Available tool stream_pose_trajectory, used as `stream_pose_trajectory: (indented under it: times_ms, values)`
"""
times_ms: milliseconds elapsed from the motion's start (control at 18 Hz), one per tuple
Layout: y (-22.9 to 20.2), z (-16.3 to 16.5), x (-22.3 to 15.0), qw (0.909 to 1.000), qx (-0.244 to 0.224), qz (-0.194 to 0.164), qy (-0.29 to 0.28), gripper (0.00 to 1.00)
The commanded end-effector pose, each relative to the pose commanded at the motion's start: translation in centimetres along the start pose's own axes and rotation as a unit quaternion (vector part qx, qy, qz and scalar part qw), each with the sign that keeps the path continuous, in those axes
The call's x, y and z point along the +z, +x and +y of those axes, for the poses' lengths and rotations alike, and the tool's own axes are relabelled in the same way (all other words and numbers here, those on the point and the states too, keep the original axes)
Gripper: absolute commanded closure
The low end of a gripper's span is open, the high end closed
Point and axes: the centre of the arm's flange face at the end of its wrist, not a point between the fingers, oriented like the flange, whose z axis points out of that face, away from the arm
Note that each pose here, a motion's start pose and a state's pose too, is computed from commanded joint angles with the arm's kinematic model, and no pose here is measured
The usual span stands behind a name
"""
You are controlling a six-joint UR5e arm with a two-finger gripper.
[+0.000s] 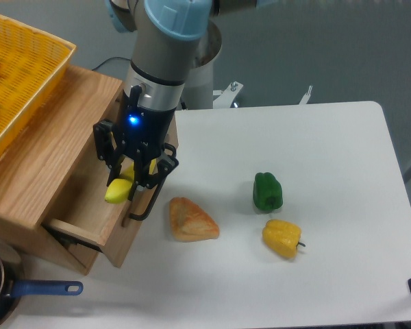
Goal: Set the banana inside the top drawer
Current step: 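Lower the banana down into the open drawer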
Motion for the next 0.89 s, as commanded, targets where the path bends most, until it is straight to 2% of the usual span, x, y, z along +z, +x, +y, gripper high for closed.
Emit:
stream_pose_trajectory:
  times_ms: [889]
  values:
    - [2.3, 1.1, 3.2, 0.9994, 0.005, 0.025, -0.022, 0.88]
